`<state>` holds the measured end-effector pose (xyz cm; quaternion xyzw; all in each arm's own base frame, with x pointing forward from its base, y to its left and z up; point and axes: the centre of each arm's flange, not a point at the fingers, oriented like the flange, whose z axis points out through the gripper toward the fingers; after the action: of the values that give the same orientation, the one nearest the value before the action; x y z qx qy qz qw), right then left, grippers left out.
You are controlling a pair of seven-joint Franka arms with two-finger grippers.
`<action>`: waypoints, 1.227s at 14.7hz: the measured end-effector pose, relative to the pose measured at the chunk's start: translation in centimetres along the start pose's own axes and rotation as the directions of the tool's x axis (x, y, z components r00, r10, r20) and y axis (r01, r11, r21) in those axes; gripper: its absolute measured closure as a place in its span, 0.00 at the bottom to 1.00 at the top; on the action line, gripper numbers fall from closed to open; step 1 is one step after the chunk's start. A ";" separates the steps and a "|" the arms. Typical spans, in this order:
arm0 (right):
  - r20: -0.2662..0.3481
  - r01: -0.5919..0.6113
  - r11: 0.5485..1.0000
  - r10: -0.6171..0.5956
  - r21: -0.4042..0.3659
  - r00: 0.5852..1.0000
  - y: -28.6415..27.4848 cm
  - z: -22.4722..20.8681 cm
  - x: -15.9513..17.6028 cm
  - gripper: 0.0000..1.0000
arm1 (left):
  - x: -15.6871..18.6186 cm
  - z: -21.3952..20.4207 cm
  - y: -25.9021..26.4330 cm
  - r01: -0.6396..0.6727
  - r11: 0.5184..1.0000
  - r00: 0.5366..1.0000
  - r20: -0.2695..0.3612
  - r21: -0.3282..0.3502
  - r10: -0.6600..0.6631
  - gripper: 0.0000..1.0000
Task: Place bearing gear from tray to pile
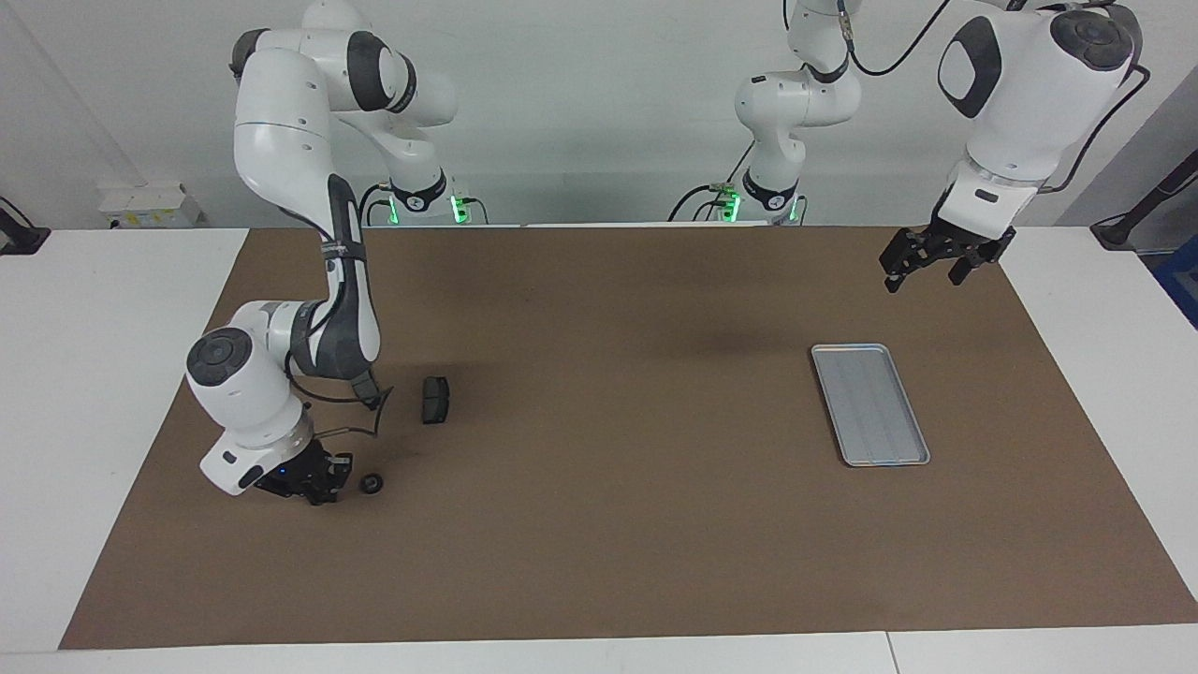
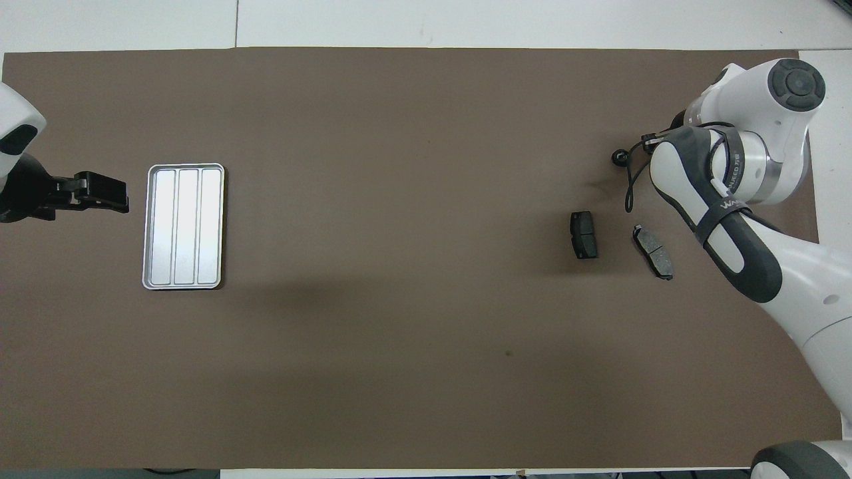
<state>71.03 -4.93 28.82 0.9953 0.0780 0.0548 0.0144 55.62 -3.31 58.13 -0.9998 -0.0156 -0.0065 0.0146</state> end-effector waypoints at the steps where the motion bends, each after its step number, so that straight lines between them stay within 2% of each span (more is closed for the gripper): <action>1: 0.000 0.000 1.000 0.000 0.000 1.000 0.0 0.0 0.0 0.76 | 0.0 0.0 0.0 0.000 1.000 1.000 0.000 0.000 0.000 0.00; 2: 0.000 0.001 1.000 -0.001 0.001 1.000 0.0 0.0 0.0 0.71 | 0.0 0.0 0.0 0.000 1.000 1.000 0.000 0.000 0.000 0.00; 6: 0.000 0.004 1.000 -0.004 0.005 1.000 -0.8 -0.5 0.2 0.24 | 0.0 0.0 0.0 0.000 1.000 1.000 0.000 0.000 0.000 0.00; 8: 0.023 -0.006 1.000 0.006 0.016 1.000 -1.9 -3.3 0.4 0.02 | 0.0 0.0 0.0 0.000 1.000 1.000 0.000 0.000 0.000 0.00; 12: 0.059 -0.014 0.999 0.012 0.032 0.998 -5.7 -14.0 -0.4 0.00 | 0.0 0.0 0.0 0.000 1.000 1.000 0.000 0.000 0.000 0.00; 18: 0.052 -0.013 0.999 0.011 0.038 0.999 -6.8 -27.2 -4.6 0.00 | 0.0 0.0 0.0 0.000 1.000 1.000 0.000 0.000 0.000 0.00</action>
<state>62.48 1.66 55.12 0.9970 0.0726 0.0274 -0.0031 55.62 -3.31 58.13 -0.9998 -0.0156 -0.0065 0.0146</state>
